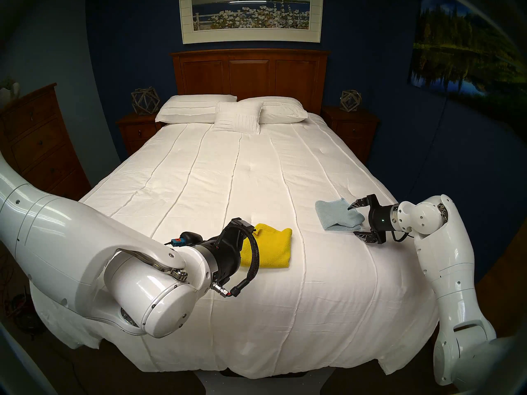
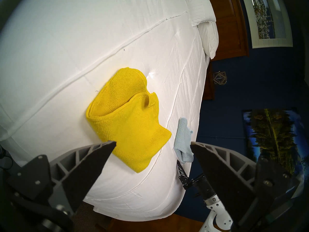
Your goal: Fold the hand towels twice and stack them up
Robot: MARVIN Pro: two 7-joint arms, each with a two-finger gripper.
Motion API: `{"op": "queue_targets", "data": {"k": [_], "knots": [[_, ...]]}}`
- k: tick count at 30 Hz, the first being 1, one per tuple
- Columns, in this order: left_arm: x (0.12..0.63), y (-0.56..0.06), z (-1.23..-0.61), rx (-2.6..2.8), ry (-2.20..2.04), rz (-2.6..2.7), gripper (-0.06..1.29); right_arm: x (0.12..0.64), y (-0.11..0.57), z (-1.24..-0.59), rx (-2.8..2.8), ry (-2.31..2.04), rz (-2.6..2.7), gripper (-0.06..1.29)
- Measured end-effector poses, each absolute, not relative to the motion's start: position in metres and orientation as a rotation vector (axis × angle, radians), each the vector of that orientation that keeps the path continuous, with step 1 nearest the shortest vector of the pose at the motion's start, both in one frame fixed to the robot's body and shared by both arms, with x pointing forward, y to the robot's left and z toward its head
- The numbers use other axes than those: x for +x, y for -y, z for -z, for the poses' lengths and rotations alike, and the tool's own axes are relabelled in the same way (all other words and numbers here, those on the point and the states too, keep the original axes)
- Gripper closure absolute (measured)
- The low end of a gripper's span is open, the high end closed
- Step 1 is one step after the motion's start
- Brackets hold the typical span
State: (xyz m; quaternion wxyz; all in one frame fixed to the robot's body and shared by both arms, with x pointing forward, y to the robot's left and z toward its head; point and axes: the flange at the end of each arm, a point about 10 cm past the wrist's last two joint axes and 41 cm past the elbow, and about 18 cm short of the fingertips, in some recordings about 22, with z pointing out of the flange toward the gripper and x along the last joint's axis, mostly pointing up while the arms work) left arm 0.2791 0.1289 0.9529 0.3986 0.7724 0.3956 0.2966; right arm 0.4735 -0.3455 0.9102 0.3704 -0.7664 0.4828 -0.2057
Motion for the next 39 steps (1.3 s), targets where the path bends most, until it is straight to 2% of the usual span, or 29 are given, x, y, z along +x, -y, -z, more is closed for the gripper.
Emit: {"op": "queue_targets", "data": {"k": [39], "knots": [[0.280,-0.129,-0.953,1.958,-1.009,-0.749,0.00,0.470,0.349,-0.938,-1.929,-1.218,0.528,0.03]]}}
